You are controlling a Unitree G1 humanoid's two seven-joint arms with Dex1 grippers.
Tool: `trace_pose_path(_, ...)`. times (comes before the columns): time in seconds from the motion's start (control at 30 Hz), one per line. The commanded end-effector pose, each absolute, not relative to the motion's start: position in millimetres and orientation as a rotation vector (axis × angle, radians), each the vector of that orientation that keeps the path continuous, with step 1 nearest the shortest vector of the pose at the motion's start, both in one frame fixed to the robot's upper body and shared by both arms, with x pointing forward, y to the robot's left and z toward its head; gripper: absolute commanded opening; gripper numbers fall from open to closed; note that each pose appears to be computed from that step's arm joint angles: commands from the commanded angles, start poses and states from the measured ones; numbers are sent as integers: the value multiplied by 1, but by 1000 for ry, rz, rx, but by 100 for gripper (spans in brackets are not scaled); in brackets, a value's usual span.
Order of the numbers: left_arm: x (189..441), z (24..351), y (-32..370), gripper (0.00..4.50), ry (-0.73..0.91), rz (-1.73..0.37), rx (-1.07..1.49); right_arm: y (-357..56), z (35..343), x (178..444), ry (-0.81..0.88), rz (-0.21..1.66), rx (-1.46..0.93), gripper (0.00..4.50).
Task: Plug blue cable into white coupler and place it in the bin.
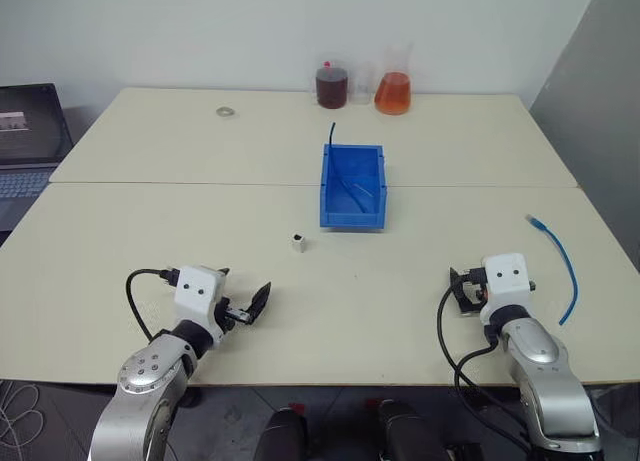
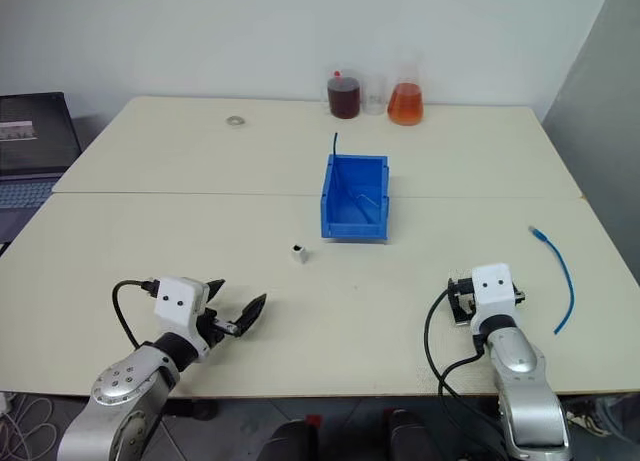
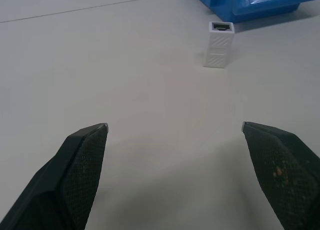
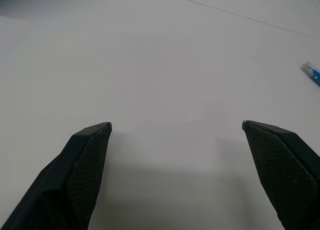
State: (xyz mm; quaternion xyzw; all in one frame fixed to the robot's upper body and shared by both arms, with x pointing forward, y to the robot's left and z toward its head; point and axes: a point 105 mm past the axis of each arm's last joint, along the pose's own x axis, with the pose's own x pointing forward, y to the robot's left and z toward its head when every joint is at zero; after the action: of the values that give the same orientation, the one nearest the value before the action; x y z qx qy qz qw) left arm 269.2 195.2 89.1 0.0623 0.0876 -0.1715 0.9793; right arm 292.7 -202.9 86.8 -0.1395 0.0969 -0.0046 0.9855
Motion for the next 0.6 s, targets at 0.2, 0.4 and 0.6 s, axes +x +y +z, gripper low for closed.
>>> trace_pose_path(0.2, 273, 120, 145, 450, 96, -765, 231, -223, 101, 276, 166, -90, -341, 445)
trace_pose_path(0.4, 286, 139, 99, 450, 29, -1079, 322, -270, 122, 274, 159, -212, -446, 445)
trace_pose_path(0.6, 284, 140, 59, 450, -7, -1356, 390, -323, 133, 284, 225, -224, -436, 445)
